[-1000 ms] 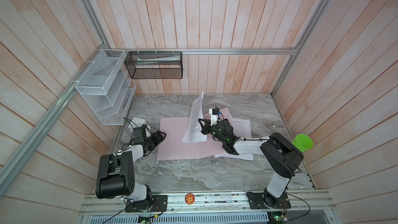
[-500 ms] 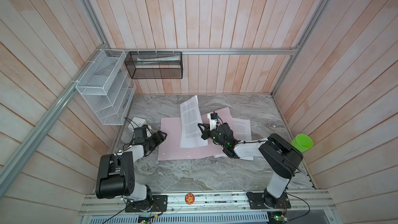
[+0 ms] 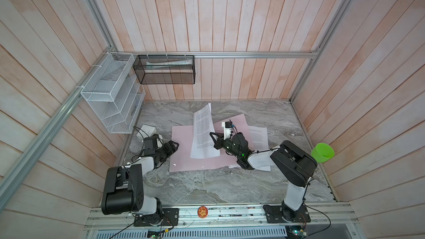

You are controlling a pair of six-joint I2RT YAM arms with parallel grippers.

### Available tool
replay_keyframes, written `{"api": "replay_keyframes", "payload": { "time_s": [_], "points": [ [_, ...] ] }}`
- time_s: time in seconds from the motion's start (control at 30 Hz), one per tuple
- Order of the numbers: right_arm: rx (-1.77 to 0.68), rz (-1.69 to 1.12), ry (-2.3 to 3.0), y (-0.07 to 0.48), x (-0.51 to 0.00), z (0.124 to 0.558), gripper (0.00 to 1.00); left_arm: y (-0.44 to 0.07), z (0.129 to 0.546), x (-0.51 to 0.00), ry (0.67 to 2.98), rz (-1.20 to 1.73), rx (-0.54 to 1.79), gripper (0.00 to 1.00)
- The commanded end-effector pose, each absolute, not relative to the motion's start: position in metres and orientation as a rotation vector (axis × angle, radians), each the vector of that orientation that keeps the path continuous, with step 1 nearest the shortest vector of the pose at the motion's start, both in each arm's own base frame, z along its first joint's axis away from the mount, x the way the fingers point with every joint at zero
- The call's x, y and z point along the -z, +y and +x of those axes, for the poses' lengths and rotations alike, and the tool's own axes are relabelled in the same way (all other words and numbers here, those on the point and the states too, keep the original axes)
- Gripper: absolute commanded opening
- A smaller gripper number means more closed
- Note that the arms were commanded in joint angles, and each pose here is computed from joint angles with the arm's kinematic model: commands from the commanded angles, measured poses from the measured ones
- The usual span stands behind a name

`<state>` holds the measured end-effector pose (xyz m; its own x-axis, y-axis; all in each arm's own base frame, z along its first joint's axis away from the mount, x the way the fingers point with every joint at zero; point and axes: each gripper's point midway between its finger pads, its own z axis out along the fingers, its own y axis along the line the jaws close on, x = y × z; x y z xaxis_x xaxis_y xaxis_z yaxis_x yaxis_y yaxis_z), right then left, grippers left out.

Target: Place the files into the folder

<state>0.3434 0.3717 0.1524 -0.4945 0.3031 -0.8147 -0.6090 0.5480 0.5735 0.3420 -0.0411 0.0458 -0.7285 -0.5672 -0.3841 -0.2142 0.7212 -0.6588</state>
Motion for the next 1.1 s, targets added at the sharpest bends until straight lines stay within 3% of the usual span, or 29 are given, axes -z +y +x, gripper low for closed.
{"api": "replay_keyframes", "payload": {
  "time_s": [0.0,1.07],
  "points": [
    [-1.189,-0.255,1.765,0.377,-0.148,0.336,0.0,-0.042,0.335,-0.039,2.36,-0.612,0.792,0.83],
    [-1.414,-0.111,1.858,0.385,-0.113,0.325,0.0,-0.04,0.326,-0.033,2.361,-0.651,0.762,0.83]
  ]
}}
